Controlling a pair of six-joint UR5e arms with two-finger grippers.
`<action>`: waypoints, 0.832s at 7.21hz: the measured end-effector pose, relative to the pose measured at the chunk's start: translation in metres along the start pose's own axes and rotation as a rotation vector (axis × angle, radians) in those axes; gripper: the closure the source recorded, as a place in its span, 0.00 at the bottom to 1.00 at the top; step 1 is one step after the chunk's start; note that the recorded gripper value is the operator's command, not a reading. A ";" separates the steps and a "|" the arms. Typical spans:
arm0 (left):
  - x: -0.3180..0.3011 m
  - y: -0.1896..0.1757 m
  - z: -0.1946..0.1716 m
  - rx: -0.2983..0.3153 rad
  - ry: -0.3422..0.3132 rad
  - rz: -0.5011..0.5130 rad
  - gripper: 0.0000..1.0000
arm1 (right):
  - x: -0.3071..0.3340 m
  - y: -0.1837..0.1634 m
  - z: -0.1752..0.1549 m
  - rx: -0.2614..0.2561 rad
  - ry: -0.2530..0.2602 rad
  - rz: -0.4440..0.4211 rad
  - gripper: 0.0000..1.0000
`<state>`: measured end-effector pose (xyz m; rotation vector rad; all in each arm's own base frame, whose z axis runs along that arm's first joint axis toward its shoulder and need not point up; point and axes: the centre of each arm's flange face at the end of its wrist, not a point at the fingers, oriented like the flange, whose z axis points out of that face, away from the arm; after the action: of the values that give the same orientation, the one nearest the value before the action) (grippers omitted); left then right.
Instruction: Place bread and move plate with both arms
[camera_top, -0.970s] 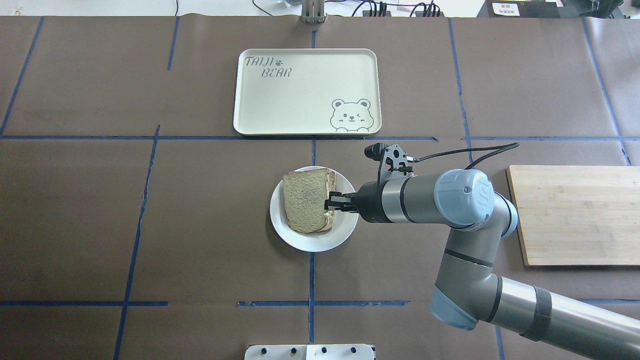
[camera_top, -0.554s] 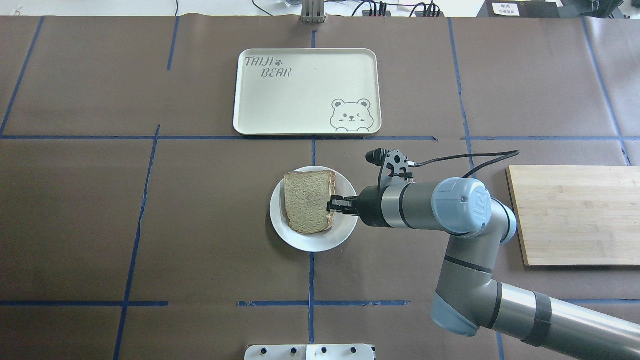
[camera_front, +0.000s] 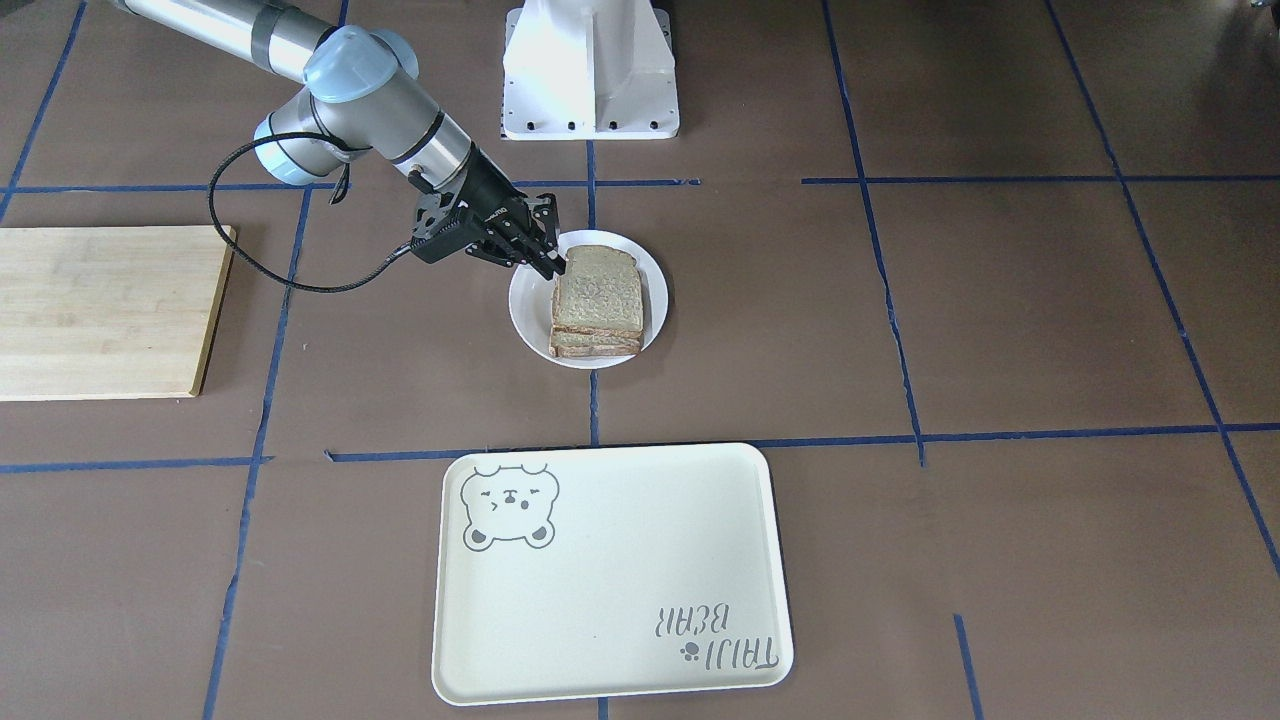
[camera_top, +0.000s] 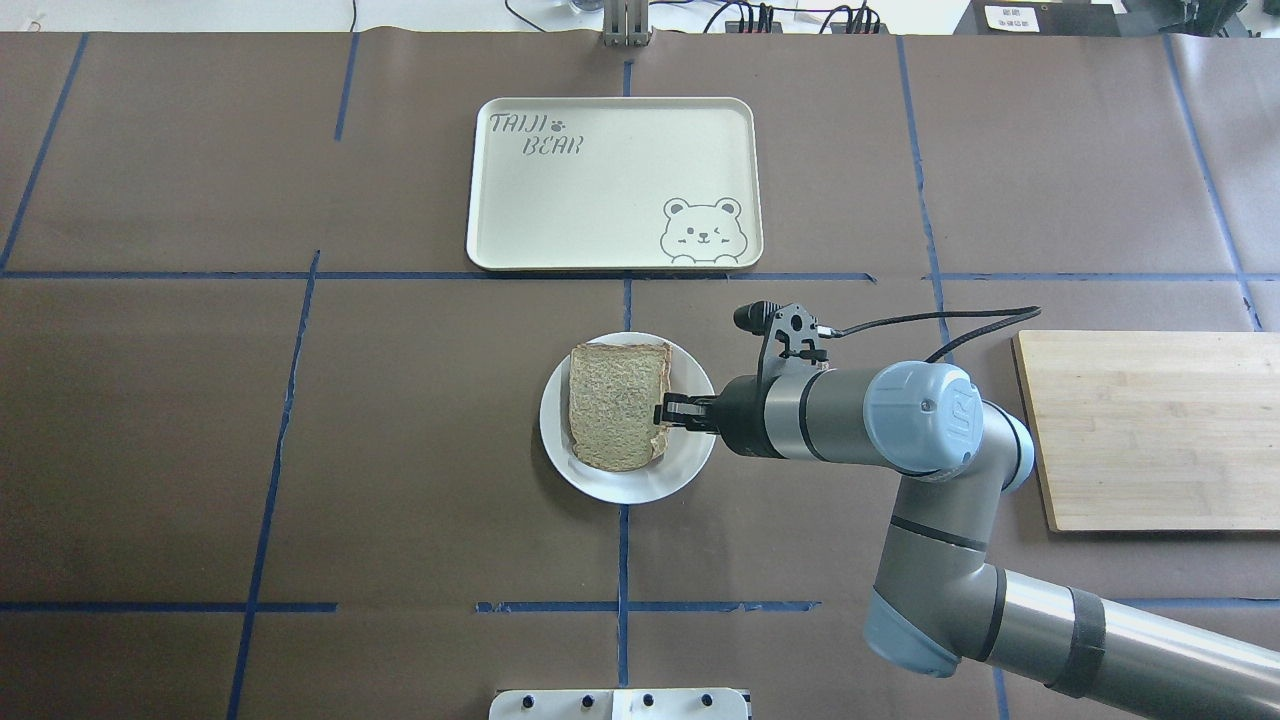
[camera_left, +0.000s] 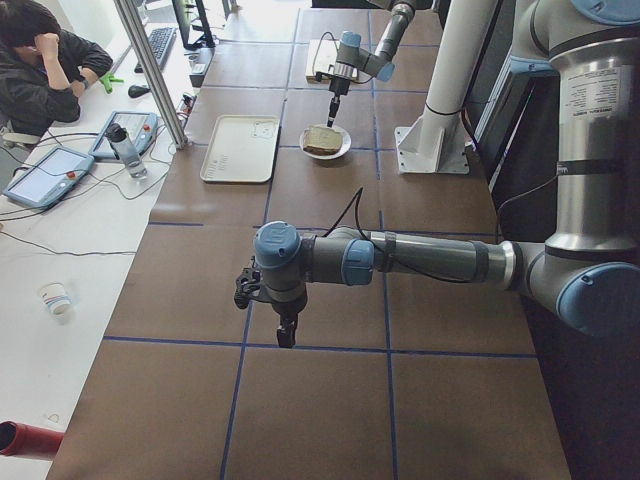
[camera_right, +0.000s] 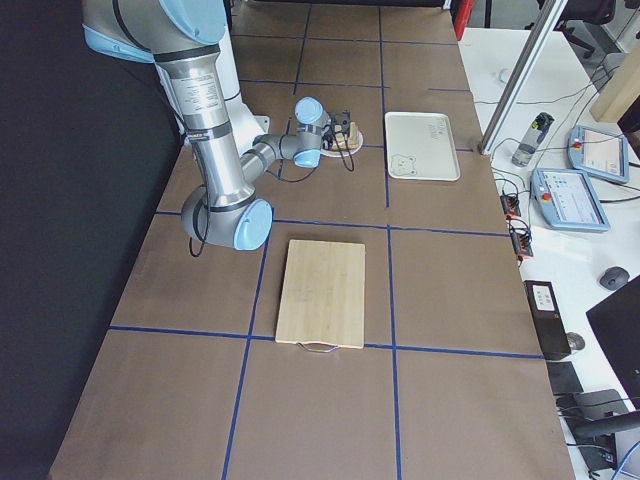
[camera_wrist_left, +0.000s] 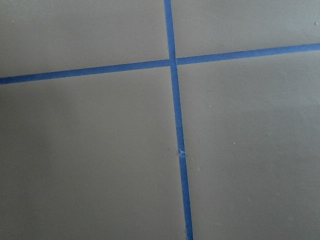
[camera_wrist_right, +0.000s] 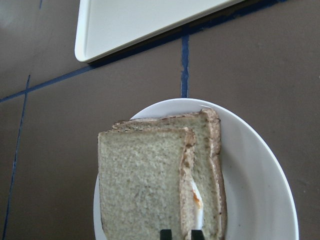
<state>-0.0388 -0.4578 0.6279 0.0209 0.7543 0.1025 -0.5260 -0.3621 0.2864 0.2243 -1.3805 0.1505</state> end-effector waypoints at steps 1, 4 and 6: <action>0.000 0.000 0.000 0.000 -0.001 0.000 0.00 | 0.003 -0.006 -0.002 0.000 0.010 -0.003 0.00; 0.006 0.000 -0.005 0.009 -0.001 0.011 0.00 | 0.019 -0.083 -0.034 -0.082 0.162 -0.019 0.00; 0.015 -0.003 -0.013 0.027 -0.005 0.027 0.00 | 0.049 -0.153 -0.079 -0.151 0.281 -0.048 0.00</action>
<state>-0.0365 -0.4599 0.6076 0.0570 0.7508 0.1183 -0.4051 -0.4918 0.3098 0.1057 -1.1004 0.0353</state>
